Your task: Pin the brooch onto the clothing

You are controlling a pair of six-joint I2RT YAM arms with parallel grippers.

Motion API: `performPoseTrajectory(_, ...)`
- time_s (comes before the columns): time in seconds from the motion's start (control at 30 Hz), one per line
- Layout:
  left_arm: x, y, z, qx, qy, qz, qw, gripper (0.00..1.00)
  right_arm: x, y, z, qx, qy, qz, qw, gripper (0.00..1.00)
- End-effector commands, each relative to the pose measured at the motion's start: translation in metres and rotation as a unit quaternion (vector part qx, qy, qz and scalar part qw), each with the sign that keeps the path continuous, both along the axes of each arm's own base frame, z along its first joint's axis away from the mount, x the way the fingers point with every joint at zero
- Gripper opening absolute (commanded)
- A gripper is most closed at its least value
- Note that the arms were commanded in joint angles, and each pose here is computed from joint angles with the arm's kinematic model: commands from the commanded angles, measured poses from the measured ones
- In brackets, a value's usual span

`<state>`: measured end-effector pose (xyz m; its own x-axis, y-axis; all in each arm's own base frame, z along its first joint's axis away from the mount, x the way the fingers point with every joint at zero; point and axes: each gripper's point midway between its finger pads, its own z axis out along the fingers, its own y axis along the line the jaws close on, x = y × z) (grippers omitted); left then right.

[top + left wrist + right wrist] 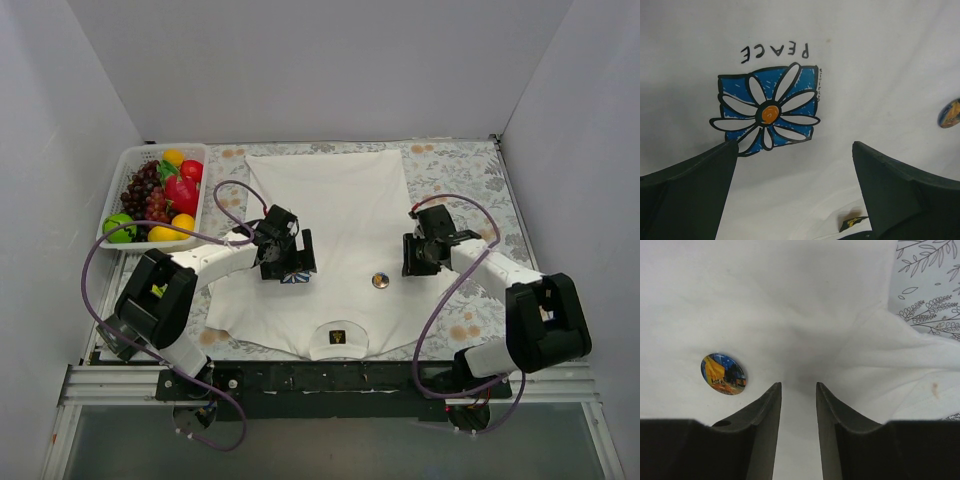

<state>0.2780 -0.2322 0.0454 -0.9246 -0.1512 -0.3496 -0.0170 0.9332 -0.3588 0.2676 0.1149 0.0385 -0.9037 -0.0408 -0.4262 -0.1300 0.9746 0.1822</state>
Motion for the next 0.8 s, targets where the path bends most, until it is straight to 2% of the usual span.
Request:
performPoseTrajectory(0.0,-0.007,0.01,-0.004,0.017,0.003,0.009,1.0,0.98,0.012,-0.007,0.019,-0.002,-0.049,-0.035,0.998,0.41)
performPoseTrajectory(0.17,-0.013,0.012,-0.015,0.026,0.021,0.007,0.999,0.98,0.016,-0.03,0.043,-0.025,-0.101,-0.089,0.991,0.3)
performPoseTrajectory(0.27,-0.013,0.012,-0.017,0.026,0.024,0.005,0.999,0.98,0.009,-0.051,0.04,-0.041,-0.099,-0.13,0.986,0.05)
performPoseTrajectory(0.3,-0.013,0.011,-0.017,0.025,0.024,0.004,0.999,0.98,0.006,-0.063,0.034,-0.044,-0.091,-0.151,0.983,0.01)
performPoseTrajectory(0.43,-0.011,0.01,-0.017,0.023,0.022,0.003,0.999,0.98,-0.004,-0.083,0.014,-0.037,-0.06,-0.179,0.981,0.01)
performPoseTrajectory(0.77,-0.014,0.011,-0.023,0.024,0.027,0.001,0.999,0.98,-0.015,-0.086,-0.023,-0.018,-0.004,-0.201,0.979,0.01)
